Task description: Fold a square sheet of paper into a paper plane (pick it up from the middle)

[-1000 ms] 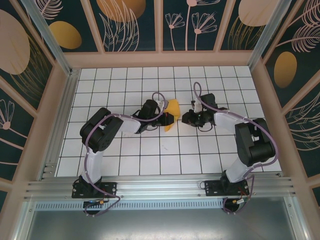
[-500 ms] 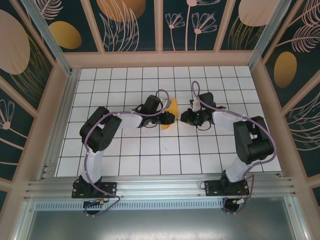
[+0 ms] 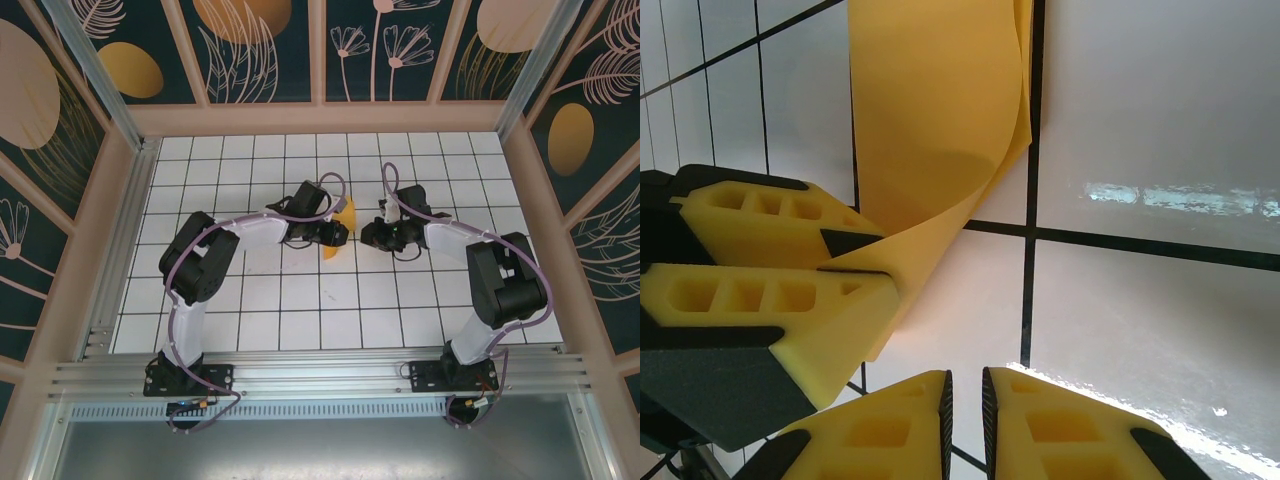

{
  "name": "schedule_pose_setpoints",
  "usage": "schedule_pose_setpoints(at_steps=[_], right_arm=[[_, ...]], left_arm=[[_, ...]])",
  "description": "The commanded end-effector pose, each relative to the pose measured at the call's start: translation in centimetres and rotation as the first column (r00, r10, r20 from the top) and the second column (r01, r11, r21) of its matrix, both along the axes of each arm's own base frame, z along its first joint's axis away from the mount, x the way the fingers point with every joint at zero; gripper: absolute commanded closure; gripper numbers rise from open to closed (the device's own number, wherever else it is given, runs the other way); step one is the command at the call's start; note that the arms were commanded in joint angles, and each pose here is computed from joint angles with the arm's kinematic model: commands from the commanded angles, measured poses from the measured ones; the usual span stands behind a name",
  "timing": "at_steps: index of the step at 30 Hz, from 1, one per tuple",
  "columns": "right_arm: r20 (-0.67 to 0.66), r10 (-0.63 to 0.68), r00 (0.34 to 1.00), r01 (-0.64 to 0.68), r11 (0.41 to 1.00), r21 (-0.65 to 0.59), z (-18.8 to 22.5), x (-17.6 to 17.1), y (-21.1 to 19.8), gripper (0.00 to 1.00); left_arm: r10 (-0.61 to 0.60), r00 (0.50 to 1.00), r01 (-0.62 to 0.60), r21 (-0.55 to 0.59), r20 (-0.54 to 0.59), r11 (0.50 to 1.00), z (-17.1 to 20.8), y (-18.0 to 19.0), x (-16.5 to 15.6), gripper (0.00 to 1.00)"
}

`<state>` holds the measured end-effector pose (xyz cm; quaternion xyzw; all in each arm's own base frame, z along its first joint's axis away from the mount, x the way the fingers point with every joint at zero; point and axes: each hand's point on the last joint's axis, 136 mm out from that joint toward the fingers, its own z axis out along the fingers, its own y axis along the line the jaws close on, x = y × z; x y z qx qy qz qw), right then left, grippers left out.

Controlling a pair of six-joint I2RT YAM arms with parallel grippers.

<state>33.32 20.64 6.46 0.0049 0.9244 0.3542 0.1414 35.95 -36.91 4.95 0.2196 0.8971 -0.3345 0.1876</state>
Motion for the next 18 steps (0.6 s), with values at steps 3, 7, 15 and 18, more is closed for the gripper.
schedule_pose_setpoints(at_steps=[3,7,15,18], right_arm=[[0.013,0.002,1.000,-0.002,1.000,-0.001,0.1,0.5,0.5,0.80],[0.013,0.003,1.000,-0.003,1.000,-0.007,-0.1,0.6,0.5,0.80],[0.039,-0.013,0.999,0.015,0.999,-0.047,0.7,0.9,-0.6,0.81],[0.043,-0.005,0.999,0.007,0.998,-0.063,1.0,0.9,-1.1,0.81]], left_arm=[[-0.048,0.999,0.048,0.032,0.007,0.998,1.5,0.3,0.0,0.74],[-0.054,0.999,0.053,0.057,0.008,0.997,1.6,0.5,0.1,0.85],[-0.021,0.996,0.016,-0.056,-0.085,0.998,3.9,-0.7,-1.0,1.00],[0.036,0.990,-0.049,-0.094,-0.133,0.994,5.1,-0.5,-1.5,1.00]])
